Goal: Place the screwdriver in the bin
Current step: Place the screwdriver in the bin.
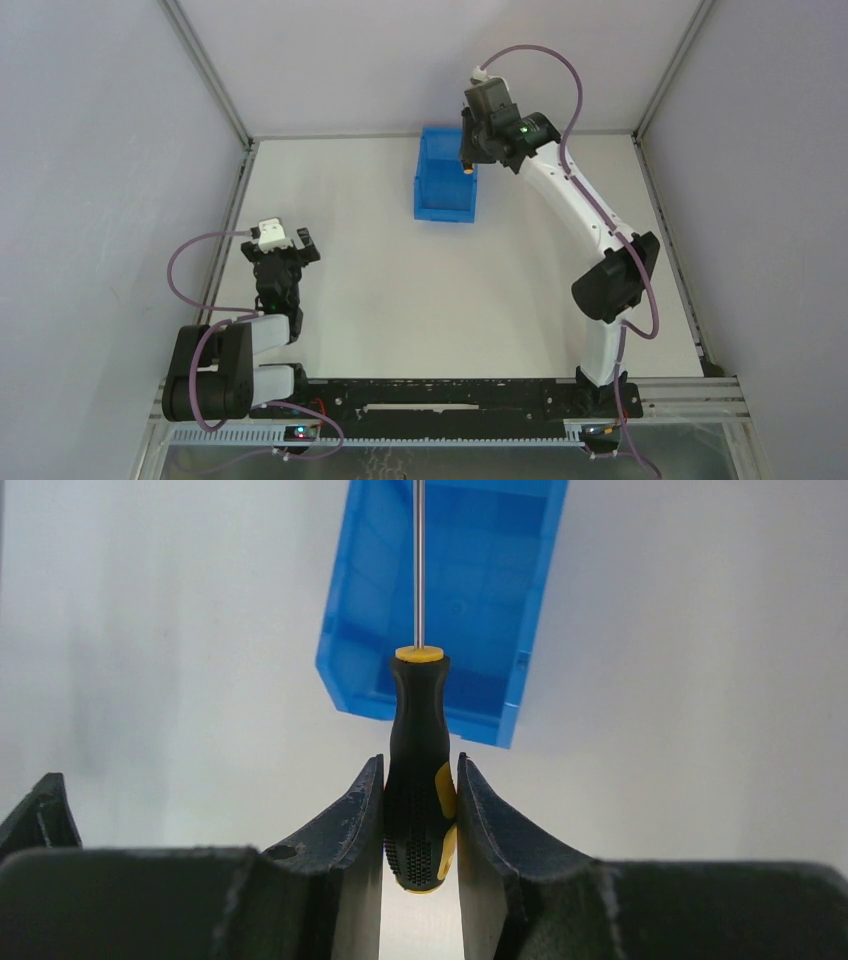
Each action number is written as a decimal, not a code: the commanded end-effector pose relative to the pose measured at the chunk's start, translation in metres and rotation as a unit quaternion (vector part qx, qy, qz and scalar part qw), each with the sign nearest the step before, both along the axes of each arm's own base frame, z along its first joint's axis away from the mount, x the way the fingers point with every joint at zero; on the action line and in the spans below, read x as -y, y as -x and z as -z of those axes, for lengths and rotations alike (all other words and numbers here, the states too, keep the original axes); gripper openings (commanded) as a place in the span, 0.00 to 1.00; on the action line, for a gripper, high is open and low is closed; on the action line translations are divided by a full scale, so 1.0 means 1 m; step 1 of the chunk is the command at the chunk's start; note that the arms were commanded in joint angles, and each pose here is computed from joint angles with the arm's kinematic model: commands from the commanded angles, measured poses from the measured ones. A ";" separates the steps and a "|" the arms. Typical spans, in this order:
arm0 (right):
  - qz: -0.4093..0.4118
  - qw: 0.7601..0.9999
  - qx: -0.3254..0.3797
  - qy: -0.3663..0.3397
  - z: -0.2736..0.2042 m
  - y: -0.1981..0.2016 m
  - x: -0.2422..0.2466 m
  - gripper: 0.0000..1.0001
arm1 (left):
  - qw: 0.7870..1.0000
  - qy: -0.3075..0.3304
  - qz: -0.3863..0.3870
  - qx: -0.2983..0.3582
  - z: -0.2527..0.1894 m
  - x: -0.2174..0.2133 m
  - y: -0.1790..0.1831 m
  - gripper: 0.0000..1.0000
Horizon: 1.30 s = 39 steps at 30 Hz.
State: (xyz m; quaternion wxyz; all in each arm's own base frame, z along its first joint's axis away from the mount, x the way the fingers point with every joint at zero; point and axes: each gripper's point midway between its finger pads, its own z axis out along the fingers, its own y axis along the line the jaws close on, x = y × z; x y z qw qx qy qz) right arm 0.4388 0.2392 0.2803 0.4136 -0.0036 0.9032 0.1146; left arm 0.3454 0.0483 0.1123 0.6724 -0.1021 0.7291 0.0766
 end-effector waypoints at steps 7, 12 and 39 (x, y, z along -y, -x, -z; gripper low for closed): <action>0.008 0.999 0.038 -0.032 -0.016 -0.021 -0.027 0.12 | 0.999 -0.011 -0.008 0.032 -0.022 -0.005 -0.008 1.00; 0.006 0.999 0.031 -0.023 0.005 -0.033 -0.034 0.12 | 0.999 -0.011 -0.008 0.032 -0.023 -0.005 -0.008 1.00; -0.003 1.000 -0.024 0.014 0.150 -0.083 -0.061 0.11 | 0.999 -0.011 -0.008 0.032 -0.022 -0.005 -0.008 1.00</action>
